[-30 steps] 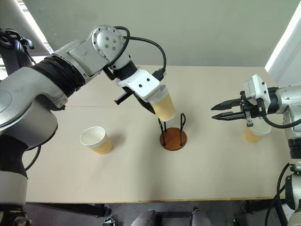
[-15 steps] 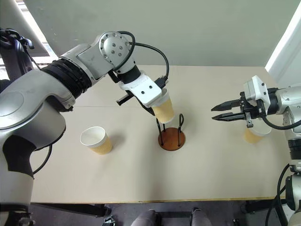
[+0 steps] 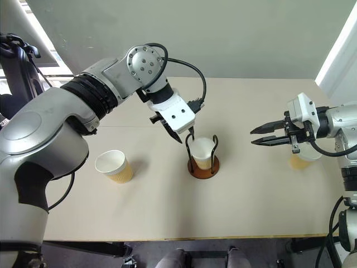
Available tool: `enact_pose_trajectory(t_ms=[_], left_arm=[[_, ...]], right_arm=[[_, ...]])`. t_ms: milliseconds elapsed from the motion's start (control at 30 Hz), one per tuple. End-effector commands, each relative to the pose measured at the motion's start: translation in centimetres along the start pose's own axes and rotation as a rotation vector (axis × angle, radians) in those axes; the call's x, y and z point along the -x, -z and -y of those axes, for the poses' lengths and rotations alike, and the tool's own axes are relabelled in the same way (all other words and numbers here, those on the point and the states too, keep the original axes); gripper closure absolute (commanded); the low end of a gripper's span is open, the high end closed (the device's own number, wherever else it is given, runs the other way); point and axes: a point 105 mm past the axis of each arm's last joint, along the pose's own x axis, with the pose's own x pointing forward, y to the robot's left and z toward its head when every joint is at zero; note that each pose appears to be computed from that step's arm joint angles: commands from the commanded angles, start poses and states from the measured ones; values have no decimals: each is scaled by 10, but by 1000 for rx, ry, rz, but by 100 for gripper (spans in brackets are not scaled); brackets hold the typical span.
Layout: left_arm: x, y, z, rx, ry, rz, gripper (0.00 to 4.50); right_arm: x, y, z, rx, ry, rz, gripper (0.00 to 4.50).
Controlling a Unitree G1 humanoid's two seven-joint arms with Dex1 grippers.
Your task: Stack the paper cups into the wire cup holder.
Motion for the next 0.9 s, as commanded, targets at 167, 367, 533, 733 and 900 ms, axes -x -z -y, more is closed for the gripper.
enact_pose_trajectory(t_ms=[167,367,533,733,900], left_arm=[[15,-13,-20,-18,-125,81,12],[46,-24,-42,213,-367,382,5],[73,-10,-36,386,-519,574,5],[76,0,-21,517,-539,690,5],[63,3,-12,553,-489,681,5]], right_arm=[[10,-10,2,50,23,-25,343],[23,-12,18,-36,116,-85,343],[54,6,30,-134,256,-244,343],[91,28,33,-220,332,-432,343],[105,42,22,-217,253,-594,343]])
